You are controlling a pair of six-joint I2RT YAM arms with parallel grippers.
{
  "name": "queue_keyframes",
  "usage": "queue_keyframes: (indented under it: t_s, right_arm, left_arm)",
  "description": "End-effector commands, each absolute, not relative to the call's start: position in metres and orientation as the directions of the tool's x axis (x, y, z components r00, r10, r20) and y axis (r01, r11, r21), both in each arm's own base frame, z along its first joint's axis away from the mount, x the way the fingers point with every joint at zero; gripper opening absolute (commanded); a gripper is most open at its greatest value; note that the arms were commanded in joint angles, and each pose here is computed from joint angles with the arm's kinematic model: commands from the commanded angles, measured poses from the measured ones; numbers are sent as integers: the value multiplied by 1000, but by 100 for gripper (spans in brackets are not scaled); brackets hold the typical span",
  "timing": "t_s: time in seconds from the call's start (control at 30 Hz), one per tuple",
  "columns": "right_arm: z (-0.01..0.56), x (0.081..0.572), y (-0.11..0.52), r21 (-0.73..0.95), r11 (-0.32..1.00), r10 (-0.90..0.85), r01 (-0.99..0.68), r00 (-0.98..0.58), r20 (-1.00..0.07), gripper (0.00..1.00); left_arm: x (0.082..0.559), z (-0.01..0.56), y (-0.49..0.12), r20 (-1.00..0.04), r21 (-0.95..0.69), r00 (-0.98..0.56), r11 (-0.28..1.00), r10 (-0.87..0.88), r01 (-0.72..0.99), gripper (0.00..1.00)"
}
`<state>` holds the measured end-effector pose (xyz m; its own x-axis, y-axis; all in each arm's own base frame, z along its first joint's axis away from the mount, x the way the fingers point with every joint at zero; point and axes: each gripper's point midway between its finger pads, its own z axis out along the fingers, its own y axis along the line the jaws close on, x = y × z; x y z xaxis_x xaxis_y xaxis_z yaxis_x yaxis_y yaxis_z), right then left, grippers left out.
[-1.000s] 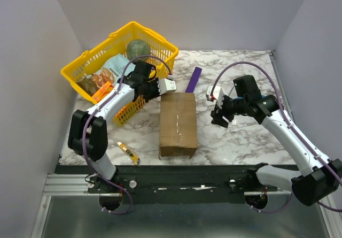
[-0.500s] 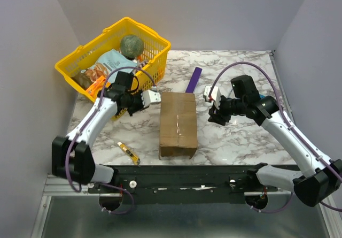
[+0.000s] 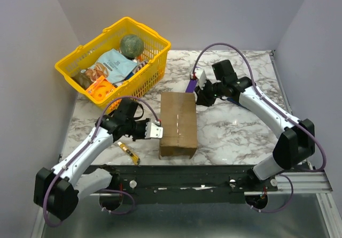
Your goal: Unpack the express box
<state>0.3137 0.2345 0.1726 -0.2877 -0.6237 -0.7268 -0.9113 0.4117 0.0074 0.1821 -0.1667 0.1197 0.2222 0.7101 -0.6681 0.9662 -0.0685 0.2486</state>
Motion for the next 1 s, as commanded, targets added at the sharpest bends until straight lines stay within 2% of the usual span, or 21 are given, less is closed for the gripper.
queue_keyframes:
  t_s: [0.0, 0.1, 0.27, 0.43, 0.5, 0.6, 0.63, 0.7, 0.73, 0.77, 0.83, 0.97]
  right_arm:
    - [198, 331, 257, 8, 384, -573, -923, -246, -782, 29]
    - [198, 343, 263, 1, 386, -575, -923, -241, -782, 29]
    - [183, 372, 283, 35, 368, -580, -929, -259, -772, 29]
    - [192, 412, 301, -4, 385, -566, -923, -233, -791, 29]
    - [186, 427, 301, -23, 415, -579, -910, -244, -778, 29]
    - [188, 436, 296, -60, 446, -589, -893, -242, -771, 28]
    - [190, 435, 292, -70, 449, -592, -891, -238, -770, 28]
    - [193, 434, 284, -65, 464, -584, -883, -250, -772, 28]
    - [205, 432, 281, -56, 482, -560, -874, -259, -787, 28]
    - [210, 435, 274, -48, 504, -543, -863, -273, -794, 28]
    - [222, 434, 268, -36, 530, -513, -847, -286, -809, 29]
    - [256, 431, 251, -64, 576, -469, -815, -265, -843, 30]
  left_arm:
    - [247, 160, -214, -749, 354, 257, 40, 611, 934, 0]
    - [274, 166, -224, -748, 368, 250, 70, 615, 927, 0]
    - [292, 162, -235, -747, 386, 275, 59, 606, 921, 0]
    - [327, 161, -243, -769, 356, 177, 182, 614, 916, 0]
    - [343, 174, -247, -772, 380, 182, 213, 610, 900, 0]
    - [336, 177, -238, -747, 341, 146, 185, 649, 922, 0]
    - [327, 177, -233, -737, 317, 141, 154, 661, 936, 3]
    - [287, 162, -210, -675, 205, 115, 35, 729, 978, 15]
    - [271, 159, -199, -649, 177, 125, -11, 750, 984, 28]
    - [242, 149, -179, -608, 73, 75, -39, 791, 997, 35]
    - [217, 143, -153, -561, 75, 148, -128, 815, 989, 49]
    - [180, 125, -104, -438, 79, 275, -268, 856, 960, 57]
